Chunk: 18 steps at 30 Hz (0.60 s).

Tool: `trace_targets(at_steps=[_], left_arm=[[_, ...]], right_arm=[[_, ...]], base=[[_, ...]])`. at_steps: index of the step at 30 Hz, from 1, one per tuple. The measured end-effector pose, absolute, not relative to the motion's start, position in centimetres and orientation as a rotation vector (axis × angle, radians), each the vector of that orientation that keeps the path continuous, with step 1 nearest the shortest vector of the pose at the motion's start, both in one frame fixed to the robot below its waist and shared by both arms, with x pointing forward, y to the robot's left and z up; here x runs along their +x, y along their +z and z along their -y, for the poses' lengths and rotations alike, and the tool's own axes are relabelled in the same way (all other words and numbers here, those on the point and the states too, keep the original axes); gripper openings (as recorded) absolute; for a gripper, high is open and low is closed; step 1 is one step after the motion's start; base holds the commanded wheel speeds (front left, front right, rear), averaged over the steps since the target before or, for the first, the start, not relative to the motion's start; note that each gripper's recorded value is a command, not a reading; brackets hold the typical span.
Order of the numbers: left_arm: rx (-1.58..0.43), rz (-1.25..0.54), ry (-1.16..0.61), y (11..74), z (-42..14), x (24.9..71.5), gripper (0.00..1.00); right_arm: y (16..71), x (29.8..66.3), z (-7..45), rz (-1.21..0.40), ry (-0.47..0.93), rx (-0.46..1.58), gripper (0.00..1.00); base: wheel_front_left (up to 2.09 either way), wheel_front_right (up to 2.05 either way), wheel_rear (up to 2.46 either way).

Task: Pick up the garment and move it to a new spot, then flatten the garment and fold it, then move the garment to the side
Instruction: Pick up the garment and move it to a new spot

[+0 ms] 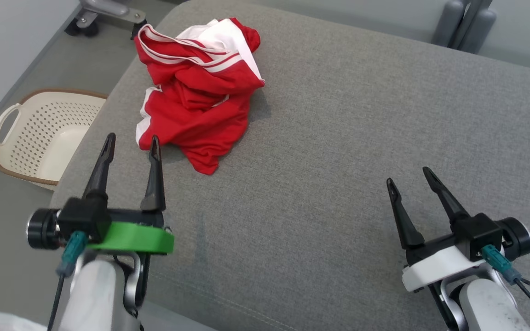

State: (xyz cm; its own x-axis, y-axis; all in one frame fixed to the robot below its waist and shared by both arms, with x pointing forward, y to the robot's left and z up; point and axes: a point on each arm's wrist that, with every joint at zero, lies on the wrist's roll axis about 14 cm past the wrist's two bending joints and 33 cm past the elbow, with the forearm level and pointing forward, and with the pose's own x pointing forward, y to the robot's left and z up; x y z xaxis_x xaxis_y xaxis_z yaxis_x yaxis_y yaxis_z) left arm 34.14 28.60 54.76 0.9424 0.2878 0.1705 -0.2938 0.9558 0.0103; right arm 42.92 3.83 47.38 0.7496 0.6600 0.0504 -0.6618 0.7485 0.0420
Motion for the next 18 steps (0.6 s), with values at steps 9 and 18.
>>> trace_targets(at_steps=[9,18], left_arm=[[0.132,0.017,0.249,56.2,-33.6,45.4,1.0],[-0.006,-0.396,0.243,50.6,-34.9,52.5,1.0]], right_arm=[[44.4,45.7,-1.8,-0.001,0.703,0.016,1.0],[41.4,48.1,1.1,-0.041,0.643,-0.004,1.0]], base=[[0.0,0.0,0.0],[0.0,0.0,0.0]])
